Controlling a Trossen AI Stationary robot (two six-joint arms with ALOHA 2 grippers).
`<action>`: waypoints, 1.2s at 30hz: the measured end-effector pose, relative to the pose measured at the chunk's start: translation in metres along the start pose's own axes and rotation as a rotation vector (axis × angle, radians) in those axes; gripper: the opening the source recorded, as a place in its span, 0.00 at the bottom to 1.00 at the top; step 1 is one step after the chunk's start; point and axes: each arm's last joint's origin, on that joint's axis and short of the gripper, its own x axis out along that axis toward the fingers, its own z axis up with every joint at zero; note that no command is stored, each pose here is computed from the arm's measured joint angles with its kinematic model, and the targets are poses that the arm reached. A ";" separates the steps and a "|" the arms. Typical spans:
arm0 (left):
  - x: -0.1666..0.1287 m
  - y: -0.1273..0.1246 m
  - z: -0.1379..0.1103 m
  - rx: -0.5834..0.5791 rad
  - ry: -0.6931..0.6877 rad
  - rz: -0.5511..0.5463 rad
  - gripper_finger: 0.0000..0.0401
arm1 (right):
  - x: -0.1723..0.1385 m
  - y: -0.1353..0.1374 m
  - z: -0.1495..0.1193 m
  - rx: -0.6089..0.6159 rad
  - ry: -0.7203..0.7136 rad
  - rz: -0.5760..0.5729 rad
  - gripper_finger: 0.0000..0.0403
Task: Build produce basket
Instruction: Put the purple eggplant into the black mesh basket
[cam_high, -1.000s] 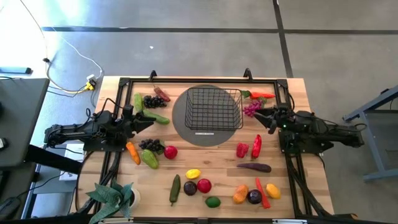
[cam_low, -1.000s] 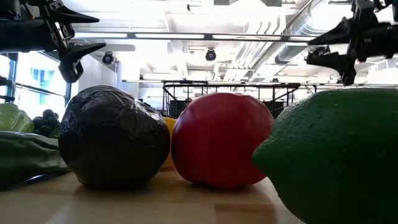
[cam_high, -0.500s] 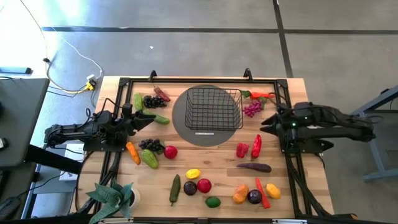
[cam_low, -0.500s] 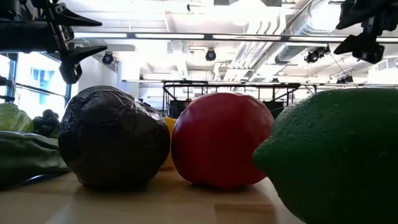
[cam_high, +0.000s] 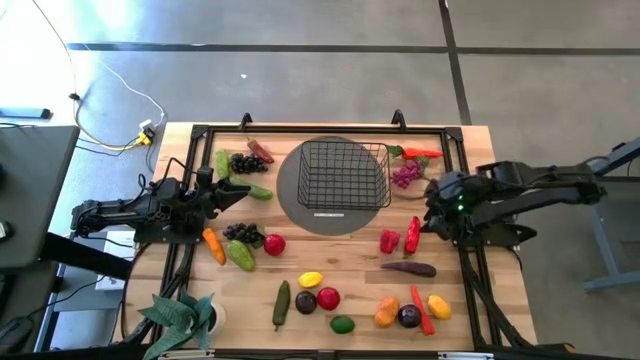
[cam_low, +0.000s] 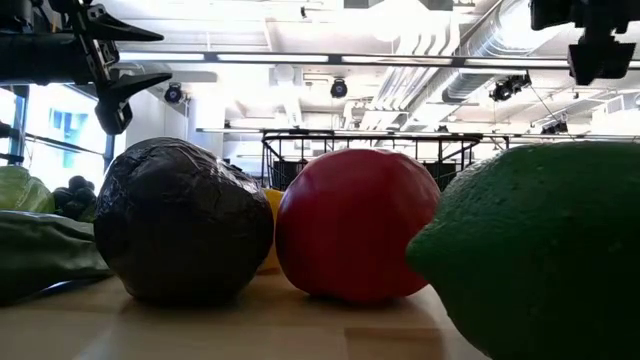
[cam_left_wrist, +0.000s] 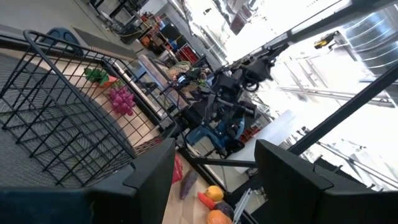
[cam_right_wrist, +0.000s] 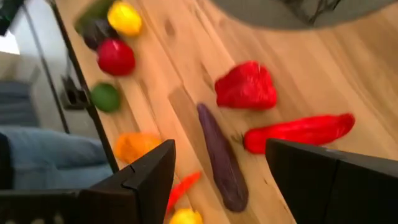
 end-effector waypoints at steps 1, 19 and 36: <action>0.000 0.000 0.000 0.006 0.000 0.000 0.53 | 0.004 0.003 0.000 -0.004 0.019 -0.011 0.58; 0.000 0.000 0.000 0.054 0.001 -0.001 0.53 | 0.082 0.042 -0.023 -0.106 0.338 -0.279 0.58; 0.000 0.000 0.000 0.054 0.000 -0.001 0.53 | 0.143 0.054 -0.034 -0.126 0.456 -0.398 0.58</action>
